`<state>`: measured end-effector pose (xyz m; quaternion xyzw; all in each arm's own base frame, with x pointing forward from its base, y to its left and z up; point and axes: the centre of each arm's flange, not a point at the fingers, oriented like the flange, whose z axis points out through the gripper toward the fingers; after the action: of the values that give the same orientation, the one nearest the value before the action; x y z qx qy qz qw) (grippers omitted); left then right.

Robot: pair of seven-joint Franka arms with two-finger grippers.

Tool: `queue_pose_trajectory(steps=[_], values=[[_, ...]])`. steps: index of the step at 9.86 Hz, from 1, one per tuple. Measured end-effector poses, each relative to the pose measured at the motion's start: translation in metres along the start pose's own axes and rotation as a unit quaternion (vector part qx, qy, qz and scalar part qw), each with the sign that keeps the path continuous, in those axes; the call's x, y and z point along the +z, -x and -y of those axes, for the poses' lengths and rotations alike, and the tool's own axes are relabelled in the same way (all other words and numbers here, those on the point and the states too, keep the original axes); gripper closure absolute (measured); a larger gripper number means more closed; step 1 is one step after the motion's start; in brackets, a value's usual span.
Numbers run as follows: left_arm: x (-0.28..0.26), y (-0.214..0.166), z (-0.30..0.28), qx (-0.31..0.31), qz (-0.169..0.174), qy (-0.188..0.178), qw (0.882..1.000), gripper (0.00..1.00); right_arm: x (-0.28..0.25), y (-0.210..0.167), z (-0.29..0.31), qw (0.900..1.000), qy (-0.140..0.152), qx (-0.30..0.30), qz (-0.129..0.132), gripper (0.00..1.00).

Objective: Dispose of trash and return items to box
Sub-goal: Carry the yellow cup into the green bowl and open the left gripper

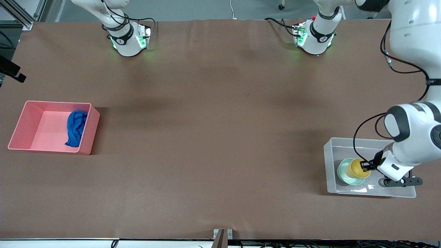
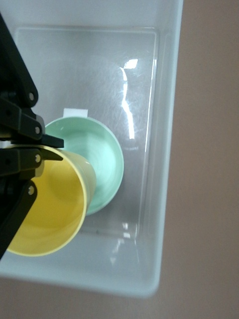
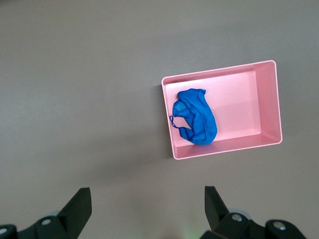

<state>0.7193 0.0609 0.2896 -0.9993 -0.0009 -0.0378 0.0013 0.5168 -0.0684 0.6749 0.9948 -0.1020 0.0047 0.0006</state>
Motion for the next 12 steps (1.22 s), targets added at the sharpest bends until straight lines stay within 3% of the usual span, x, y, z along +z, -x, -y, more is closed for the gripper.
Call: queue_pose_trajectory(steps=[4,6,8,9,12], values=[[0.017,0.002,0.012,-0.004,0.011,0.012,1.000,0.95,0.000,0.000,-0.001,1.000,0.000,0.001,0.000,0.00],[0.030,0.004,0.012,-0.010,0.019,0.021,1.000,0.85,0.000,0.000,-0.001,1.000,0.000,0.001,0.000,0.00],[0.026,0.002,0.012,-0.010,0.014,0.021,1.000,0.60,0.000,0.000,-0.001,1.000,0.000,0.001,0.000,0.00],[0.006,-0.005,0.011,-0.008,-0.004,0.020,1.000,0.44,0.000,0.000,-0.001,1.000,0.000,0.001,0.000,0.00],[-0.124,-0.004,0.007,-0.003,-0.081,0.023,0.996,0.02,0.000,0.000,-0.001,1.000,0.000,0.001,0.000,0.00]])
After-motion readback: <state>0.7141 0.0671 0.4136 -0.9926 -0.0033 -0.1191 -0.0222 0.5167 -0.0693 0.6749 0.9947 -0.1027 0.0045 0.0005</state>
